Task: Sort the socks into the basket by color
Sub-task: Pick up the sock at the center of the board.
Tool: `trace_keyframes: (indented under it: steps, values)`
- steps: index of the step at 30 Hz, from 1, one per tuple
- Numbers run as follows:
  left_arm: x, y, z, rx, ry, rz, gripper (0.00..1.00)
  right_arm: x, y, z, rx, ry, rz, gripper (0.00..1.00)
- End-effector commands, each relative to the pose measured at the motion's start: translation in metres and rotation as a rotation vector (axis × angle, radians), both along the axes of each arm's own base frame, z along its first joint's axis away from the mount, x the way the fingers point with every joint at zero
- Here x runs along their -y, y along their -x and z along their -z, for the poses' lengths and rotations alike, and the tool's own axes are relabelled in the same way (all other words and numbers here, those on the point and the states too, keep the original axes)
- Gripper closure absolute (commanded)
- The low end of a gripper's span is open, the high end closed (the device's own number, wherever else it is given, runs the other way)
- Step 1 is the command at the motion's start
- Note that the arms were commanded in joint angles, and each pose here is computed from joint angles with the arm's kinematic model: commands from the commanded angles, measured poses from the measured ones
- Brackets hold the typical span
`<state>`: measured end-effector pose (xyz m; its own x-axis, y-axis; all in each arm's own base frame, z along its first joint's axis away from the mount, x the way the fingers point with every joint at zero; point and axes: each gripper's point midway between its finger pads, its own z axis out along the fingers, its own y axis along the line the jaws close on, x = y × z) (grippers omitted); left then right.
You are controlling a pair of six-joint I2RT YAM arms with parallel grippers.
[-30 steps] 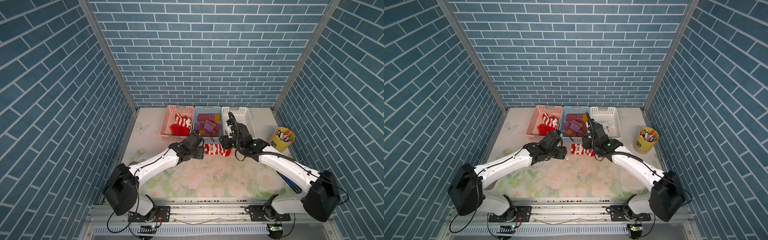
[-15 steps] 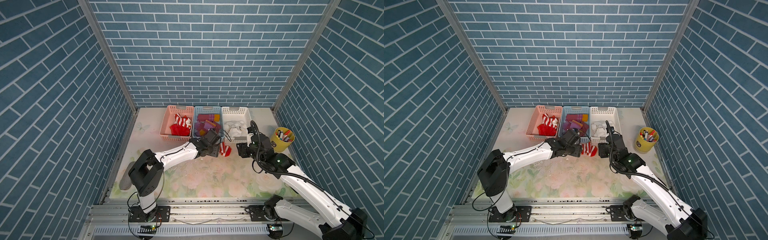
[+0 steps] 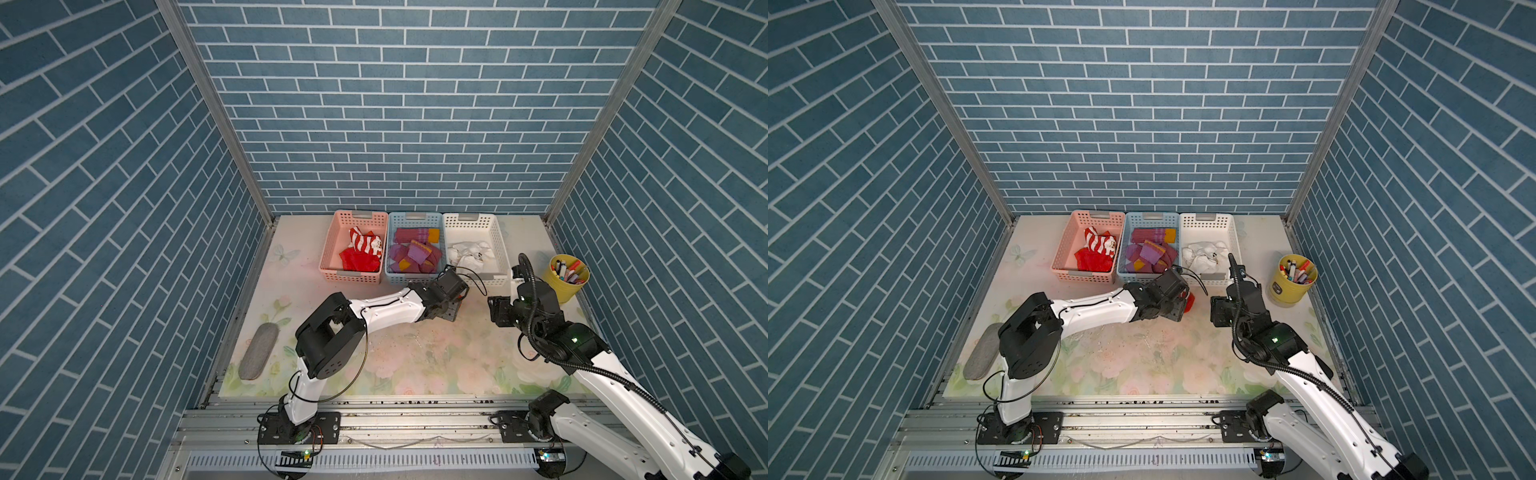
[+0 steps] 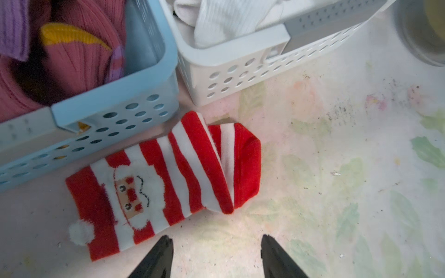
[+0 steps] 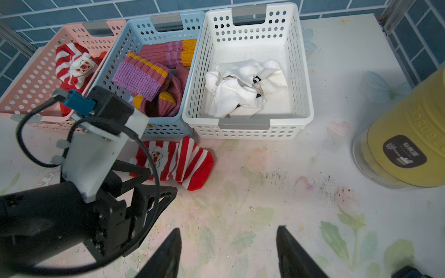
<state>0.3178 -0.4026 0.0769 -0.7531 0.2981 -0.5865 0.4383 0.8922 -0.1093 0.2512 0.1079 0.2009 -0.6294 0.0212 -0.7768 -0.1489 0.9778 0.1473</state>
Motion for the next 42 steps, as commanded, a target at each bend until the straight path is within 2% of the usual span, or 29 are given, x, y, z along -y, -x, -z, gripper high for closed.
trace_keyframes:
  steps: [1,16,24,29,42]
  values:
    - [0.003,-0.014,-0.002,0.066,-0.015,-0.043,0.36,0.011,0.006,0.003,-0.018,-0.006,0.055,0.37]
    - [0.013,-0.025,0.027,0.06,-0.058,-0.045,0.43,0.024,0.014,0.0,-0.008,-0.001,0.088,0.37]
    - [0.012,-0.026,0.034,0.067,-0.084,-0.039,0.59,0.027,0.018,-0.001,-0.007,-0.002,0.093,0.37]
    - [0.009,-0.027,0.037,0.078,-0.092,-0.047,0.63,0.025,0.021,-0.003,-0.001,-0.013,0.076,0.37]
    - [-0.001,-0.014,0.028,0.067,-0.088,0.001,0.84,0.021,0.018,-0.002,0.011,-0.03,0.068,0.36]
